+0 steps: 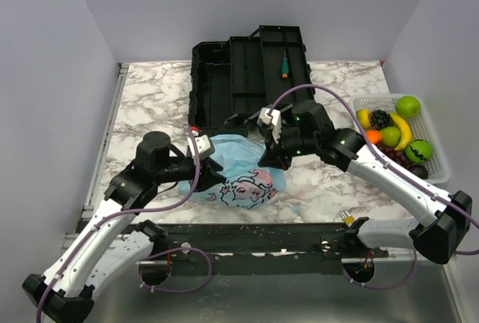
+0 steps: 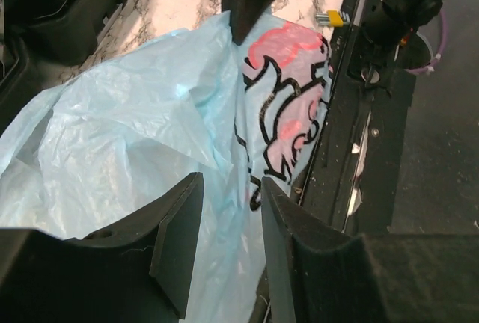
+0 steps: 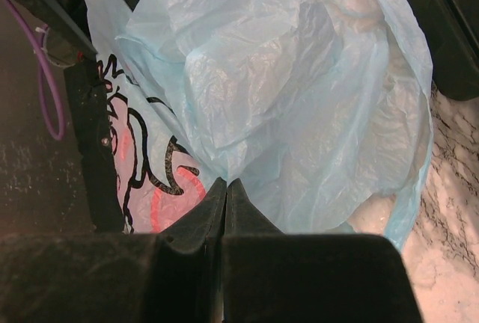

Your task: Place the fake fruits into the plastic bag and tie a complex knot

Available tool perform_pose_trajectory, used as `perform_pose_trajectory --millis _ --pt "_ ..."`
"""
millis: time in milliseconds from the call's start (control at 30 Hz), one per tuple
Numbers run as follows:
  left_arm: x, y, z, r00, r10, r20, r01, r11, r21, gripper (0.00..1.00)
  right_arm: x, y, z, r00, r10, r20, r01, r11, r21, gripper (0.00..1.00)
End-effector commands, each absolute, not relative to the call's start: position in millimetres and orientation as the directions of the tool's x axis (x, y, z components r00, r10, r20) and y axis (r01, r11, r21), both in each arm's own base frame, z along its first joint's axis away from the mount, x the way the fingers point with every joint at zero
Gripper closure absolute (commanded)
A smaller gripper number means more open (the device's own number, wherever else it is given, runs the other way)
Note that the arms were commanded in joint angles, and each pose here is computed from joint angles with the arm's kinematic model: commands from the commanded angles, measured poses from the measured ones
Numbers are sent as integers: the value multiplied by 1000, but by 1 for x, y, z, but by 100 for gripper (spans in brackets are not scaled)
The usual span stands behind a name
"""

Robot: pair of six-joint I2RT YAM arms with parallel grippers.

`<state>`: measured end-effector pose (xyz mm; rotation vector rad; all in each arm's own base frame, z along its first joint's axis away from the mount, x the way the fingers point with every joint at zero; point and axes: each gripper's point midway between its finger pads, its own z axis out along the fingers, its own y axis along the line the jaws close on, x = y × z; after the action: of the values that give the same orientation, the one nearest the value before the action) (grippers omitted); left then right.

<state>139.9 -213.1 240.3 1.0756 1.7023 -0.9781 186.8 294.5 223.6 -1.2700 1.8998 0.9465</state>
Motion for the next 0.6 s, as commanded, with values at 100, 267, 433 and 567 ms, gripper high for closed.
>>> perform_pose_trajectory --millis 100,267,433,567 --pt "169 -228 229 -339 202 -919 883 406 -237 59 180 302 245 -290 -408 -866 -952 214 218 99" --pt "179 -231 222 -394 186 -900 849 450 -278 81 173 301 251 -284 -403 -870 -956 184 226 99" --pt "161 -225 223 -340 222 -914 891 386 -237 100 171 277 264 -264 -461 -847 -955 250 162 59" --pt "148 -221 216 -272 248 -930 930 317 -188 100 172 249 261 -209 -544 -813 -955 294 49 31"
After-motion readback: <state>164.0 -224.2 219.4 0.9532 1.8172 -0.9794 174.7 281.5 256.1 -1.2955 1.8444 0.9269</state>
